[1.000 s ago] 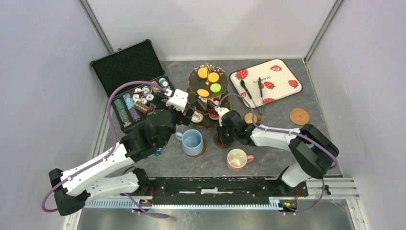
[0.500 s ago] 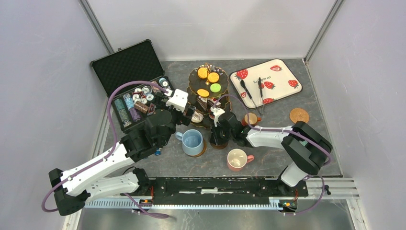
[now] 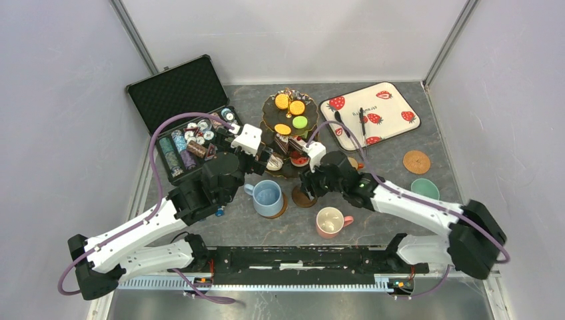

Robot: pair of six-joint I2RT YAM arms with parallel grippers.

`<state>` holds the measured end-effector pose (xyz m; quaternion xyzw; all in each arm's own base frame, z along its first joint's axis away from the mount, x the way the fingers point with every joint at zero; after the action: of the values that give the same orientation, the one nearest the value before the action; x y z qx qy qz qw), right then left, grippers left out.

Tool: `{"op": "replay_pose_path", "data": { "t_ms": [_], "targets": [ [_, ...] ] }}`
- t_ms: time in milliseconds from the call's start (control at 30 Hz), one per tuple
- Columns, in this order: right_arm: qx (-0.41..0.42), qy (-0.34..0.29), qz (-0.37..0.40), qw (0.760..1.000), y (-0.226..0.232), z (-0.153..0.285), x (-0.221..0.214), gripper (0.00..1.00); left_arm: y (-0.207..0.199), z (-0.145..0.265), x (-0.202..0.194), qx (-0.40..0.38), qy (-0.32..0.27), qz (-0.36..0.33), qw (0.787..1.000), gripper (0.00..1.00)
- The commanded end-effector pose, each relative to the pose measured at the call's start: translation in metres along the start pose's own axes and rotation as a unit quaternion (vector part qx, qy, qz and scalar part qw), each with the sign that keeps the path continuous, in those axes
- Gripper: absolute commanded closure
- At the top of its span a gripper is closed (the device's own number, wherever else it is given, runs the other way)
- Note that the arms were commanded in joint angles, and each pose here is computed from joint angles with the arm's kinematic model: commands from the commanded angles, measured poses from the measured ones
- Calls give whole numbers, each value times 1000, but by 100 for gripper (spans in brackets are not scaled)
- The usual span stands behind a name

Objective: Serve the afternoon tea

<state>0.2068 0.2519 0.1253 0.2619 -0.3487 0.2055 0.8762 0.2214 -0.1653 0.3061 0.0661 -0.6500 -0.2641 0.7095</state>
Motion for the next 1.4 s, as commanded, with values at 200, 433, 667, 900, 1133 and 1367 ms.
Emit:
{"op": "replay_pose_path", "data": {
  "t_ms": [200, 433, 667, 900, 1133, 1367],
  "targets": [
    [-79, 8, 92, 993, -33, 86, -14, 21, 5, 2, 13, 4, -20, 27, 999, 0],
    [-107, 37, 19, 993, -41, 101, -42, 27, 1, -1, 12, -3, -15, 24, 1000, 0],
    [-73, 90, -14, 993, -34, 98, -70, 35, 4, -1, 15, 3, -14, 29, 999, 0],
    [-77, 18, -20, 997, -31, 113, -41, 34, 4, 5, 39, -30, -15, 68, 997, 0],
    [-34, 29, 0, 999, -22, 126, -46, 32, 4, 23, 47, -64, 29, 148, 987, 0],
    [64, 55, -6, 996, -1, 117, -66, 33, -12, 47, 6, -92, 88, 247, 961, 0]
  ]
}}
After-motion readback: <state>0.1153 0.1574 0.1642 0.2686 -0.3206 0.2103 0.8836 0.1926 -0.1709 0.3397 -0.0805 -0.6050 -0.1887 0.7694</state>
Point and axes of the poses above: each gripper's point midway between its finger pads, its own z axis back along the fingers, its own y axis along the line the jaws close on, x = y × z, the point moved 4 cm from there along z, back along the fingers, and after that the axes turned 11 degrees about -z, right-handed, at the moved point
